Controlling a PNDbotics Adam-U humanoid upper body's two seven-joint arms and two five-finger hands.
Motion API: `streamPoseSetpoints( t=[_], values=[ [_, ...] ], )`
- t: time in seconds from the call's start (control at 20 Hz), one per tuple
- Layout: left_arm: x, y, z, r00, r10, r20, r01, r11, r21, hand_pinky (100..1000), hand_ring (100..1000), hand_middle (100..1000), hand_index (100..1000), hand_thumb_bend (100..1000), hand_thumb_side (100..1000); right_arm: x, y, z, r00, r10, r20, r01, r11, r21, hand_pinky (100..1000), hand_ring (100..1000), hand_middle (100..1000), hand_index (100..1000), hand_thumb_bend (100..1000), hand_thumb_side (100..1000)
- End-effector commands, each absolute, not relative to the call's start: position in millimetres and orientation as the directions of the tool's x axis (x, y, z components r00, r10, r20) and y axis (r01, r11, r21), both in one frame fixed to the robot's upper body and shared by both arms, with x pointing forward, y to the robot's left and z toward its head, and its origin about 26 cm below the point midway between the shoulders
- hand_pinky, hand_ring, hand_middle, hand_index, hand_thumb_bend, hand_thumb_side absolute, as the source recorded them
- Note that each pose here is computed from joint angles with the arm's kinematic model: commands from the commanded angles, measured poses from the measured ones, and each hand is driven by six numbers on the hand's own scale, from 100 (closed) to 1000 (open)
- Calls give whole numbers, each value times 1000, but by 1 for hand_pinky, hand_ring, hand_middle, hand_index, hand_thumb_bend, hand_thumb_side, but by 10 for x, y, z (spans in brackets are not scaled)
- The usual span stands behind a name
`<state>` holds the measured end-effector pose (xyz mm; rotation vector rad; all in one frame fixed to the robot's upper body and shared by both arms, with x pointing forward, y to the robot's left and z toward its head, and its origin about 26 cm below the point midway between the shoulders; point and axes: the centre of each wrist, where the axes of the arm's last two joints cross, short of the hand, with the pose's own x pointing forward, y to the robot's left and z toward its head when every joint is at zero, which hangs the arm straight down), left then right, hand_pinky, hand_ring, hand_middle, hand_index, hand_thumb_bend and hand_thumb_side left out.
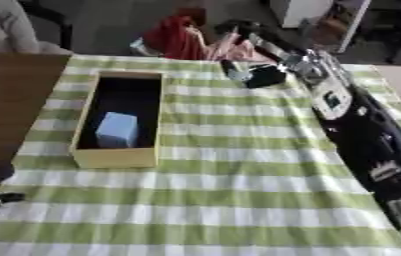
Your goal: Pick up objects on the table and place them in the box.
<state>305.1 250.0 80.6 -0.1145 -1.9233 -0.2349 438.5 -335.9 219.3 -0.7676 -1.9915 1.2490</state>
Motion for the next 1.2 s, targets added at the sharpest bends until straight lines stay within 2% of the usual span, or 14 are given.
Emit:
streamPoseSetpoints(
  t=[0.05,0.25,0.55,0.85,1.2],
  values=[
    [3048,2555,874,-380,-52,923,171,977,126,648,878,749,681,100,584,4219,-3750,2360,-538,799,268,245,452,-858,730,1000,814,961,100,662],
    [3044,2564,869,-381,-55,923,167,978,127,648,879,749,681,100,583,4031,-4035,2210,-449,808,381,309,541,-782,718,1000,804,957,100,721],
    [3037,2571,853,-378,-61,924,163,978,131,648,880,750,681,100,581,3867,-4113,2025,-391,772,502,364,630,-685,708,1000,799,954,100,769],
    [3031,2580,841,-376,-70,924,158,978,139,649,881,751,680,100,586,3787,-4104,1825,-389,707,590,398,707,-585,703,1000,791,952,100,785],
    [3032,2572,843,-378,-75,923,163,976,146,649,882,751,678,100,585,3751,-4097,1787,-417,622,662,372,782,-501,700,1000,787,951,100,786]
  ],
)
